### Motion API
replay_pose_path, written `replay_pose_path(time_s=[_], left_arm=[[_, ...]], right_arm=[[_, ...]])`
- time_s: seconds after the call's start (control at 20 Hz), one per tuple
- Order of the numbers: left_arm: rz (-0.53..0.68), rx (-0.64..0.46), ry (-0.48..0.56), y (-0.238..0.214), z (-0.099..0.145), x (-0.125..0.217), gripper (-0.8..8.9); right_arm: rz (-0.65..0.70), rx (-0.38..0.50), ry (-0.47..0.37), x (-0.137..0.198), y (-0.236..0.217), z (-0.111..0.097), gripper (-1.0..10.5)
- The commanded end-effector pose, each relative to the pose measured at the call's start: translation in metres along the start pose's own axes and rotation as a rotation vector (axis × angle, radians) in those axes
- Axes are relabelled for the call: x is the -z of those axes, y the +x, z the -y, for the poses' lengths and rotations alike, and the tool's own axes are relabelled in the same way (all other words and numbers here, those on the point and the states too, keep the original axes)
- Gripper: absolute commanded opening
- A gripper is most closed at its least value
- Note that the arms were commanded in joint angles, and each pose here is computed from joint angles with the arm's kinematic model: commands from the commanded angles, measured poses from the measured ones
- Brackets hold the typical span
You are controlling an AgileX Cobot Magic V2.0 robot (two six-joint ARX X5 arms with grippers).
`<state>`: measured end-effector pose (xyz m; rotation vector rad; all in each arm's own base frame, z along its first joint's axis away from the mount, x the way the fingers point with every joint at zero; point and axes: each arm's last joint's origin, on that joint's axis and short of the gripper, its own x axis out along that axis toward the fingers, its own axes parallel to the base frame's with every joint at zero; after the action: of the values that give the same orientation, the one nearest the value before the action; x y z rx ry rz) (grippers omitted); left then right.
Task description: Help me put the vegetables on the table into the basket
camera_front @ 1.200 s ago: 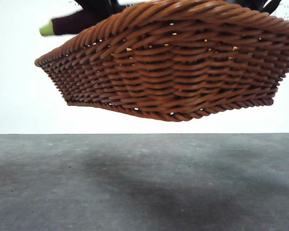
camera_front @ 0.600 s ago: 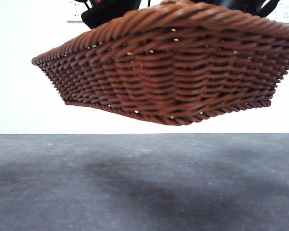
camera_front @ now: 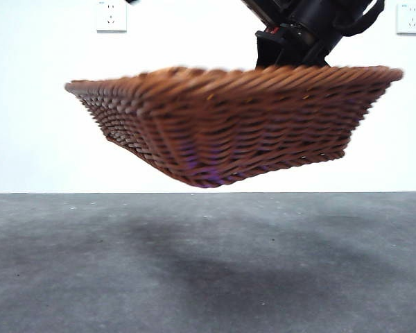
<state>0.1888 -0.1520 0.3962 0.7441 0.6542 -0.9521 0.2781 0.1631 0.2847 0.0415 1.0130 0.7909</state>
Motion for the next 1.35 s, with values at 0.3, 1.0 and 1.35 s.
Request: replay_pose_path(time_s=[0.3, 1.0, 1.35], left_arm=[[0.012, -0.021, -0.299, -0.064, 0.022, 0.032, 0.03], [0.175, -0.338, -0.392, -0.143, 0.052, 0.073, -0.08], [0.181, -0.346, -0.418, -0.146, 0.054, 0.076, -0.08]], right_arm=[[0.144, 0.085, 0.12, -0.014, -0.004, 0.008, -0.1], [0.187, 0.311, 0.325, 0.004, -0.068, 0.113, -0.1], [0.117, 0.3, 0.379, 0.01, -0.033, 0.163, -0.1]])
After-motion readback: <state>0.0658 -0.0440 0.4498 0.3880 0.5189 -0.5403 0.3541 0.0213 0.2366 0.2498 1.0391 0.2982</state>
